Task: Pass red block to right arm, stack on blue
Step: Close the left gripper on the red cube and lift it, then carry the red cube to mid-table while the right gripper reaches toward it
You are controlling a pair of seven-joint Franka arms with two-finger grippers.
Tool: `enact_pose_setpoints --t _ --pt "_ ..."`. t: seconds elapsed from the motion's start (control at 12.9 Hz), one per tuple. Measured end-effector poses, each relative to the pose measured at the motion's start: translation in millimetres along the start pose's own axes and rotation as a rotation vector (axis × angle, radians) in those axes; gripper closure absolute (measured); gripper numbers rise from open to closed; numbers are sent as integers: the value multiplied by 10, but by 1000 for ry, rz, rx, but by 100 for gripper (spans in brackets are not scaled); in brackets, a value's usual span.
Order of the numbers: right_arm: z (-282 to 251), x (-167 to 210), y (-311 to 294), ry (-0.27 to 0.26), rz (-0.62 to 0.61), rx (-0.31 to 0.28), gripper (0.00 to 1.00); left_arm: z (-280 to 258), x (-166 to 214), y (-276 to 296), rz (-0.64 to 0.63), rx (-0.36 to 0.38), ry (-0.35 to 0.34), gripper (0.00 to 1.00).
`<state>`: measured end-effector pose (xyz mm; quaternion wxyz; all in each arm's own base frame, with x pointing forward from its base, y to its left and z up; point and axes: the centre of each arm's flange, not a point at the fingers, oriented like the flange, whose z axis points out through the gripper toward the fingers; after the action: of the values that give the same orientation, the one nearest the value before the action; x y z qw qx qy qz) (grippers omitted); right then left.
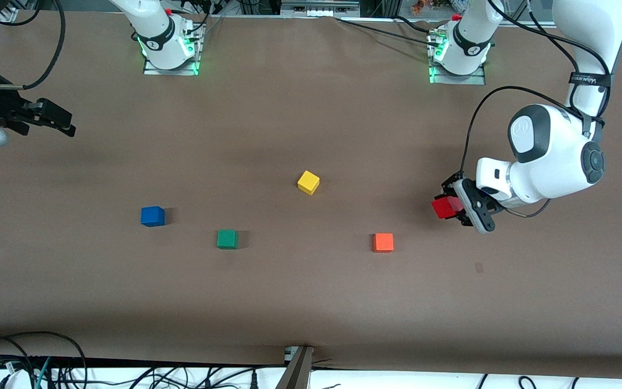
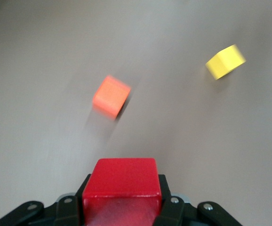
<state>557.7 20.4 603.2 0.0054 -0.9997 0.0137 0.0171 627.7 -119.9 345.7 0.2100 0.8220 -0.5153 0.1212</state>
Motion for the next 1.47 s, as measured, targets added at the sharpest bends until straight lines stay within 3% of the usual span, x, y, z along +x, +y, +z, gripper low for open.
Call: enact_pose_setpoints --t 0.15,0.31,0.46,0.62,0.77,1.0,1.24,1.47 --pt "96 50 -20 -17 -8 1 0 -25 447 165 133 -26 116 44" --pt "360 162 -42 -69 -21 4 0 -61 955 421 254 -56 252 44" --pt "827 300 -38 -178 -45 4 0 -184 1347 611 359 -56 334 44" --pt "1099 326 -63 -269 -83 44 0 -199 1608 759 399 -75 378 44" --pt "1135 285 -234 -314 -85 187 0 58 1771 848 387 -149 450 44" --pt "1116 318 -568 -332 -65 498 0 507 1981 889 388 -247 584 44" --pt "1363 500 -813 -384 -10 796 0 679 2163 983 399 -283 753 44" --pt "1708 738 -997 -405 72 1056 0 791 2253 1104 423 -292 850 44"
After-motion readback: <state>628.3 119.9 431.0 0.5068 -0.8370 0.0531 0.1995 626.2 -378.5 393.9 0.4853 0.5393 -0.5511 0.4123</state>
